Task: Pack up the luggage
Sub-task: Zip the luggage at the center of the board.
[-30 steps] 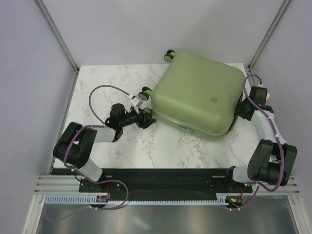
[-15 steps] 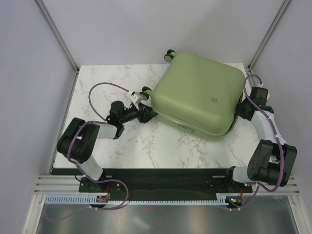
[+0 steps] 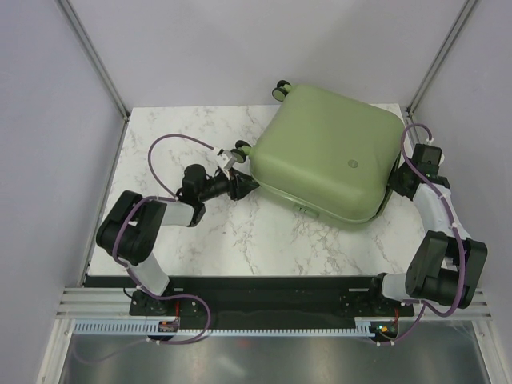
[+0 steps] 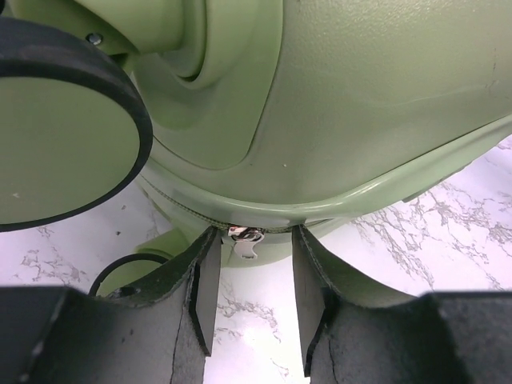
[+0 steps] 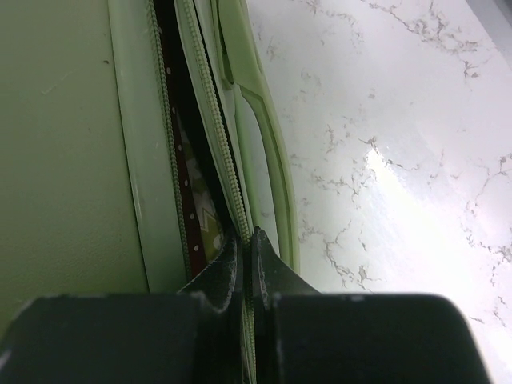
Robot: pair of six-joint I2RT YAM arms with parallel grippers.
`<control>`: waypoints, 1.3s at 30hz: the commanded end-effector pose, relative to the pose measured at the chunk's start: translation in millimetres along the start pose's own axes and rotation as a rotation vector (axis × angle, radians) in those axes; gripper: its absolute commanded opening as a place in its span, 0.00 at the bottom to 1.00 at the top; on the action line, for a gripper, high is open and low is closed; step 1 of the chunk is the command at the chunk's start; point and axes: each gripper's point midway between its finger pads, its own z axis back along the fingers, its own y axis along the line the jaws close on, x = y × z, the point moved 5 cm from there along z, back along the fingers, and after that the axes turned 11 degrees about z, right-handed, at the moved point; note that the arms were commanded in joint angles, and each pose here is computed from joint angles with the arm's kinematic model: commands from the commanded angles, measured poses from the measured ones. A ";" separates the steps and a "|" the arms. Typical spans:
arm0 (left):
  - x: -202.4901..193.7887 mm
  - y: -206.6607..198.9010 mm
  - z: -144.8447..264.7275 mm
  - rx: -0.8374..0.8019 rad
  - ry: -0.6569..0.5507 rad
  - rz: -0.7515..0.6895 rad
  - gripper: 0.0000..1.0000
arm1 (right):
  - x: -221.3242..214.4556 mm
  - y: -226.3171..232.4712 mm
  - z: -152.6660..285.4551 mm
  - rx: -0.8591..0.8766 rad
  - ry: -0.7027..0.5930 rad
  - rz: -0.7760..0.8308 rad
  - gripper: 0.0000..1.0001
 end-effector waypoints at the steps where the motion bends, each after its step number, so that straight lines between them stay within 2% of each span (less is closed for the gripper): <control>1: 12.3 -14.9 -15.0 -0.061 -0.034 -0.026 0.02 | -27.5 -39.9 -2.4 -0.225 0.086 0.016 0.00; 24: 3.4 -35.7 4.7 -0.071 -0.041 -0.012 0.02 | -28.0 -38.5 1.0 -0.215 0.073 0.001 0.00; 29: -5.8 -12.4 4.2 0.069 -0.004 -0.004 0.02 | -27.0 -36.9 0.3 -0.206 0.073 -0.003 0.00; 30: -3.7 -6.1 7.0 0.086 -0.010 -0.003 0.04 | -26.3 -36.9 0.1 -0.205 0.070 -0.006 0.00; 36: 4.3 5.4 7.8 0.090 -0.022 -0.032 0.34 | -26.1 -34.7 -1.5 -0.190 0.073 -0.004 0.00; 39: 7.9 6.9 4.2 0.080 -0.036 -0.052 0.41 | -25.8 -34.1 -2.6 -0.185 0.074 -0.003 0.00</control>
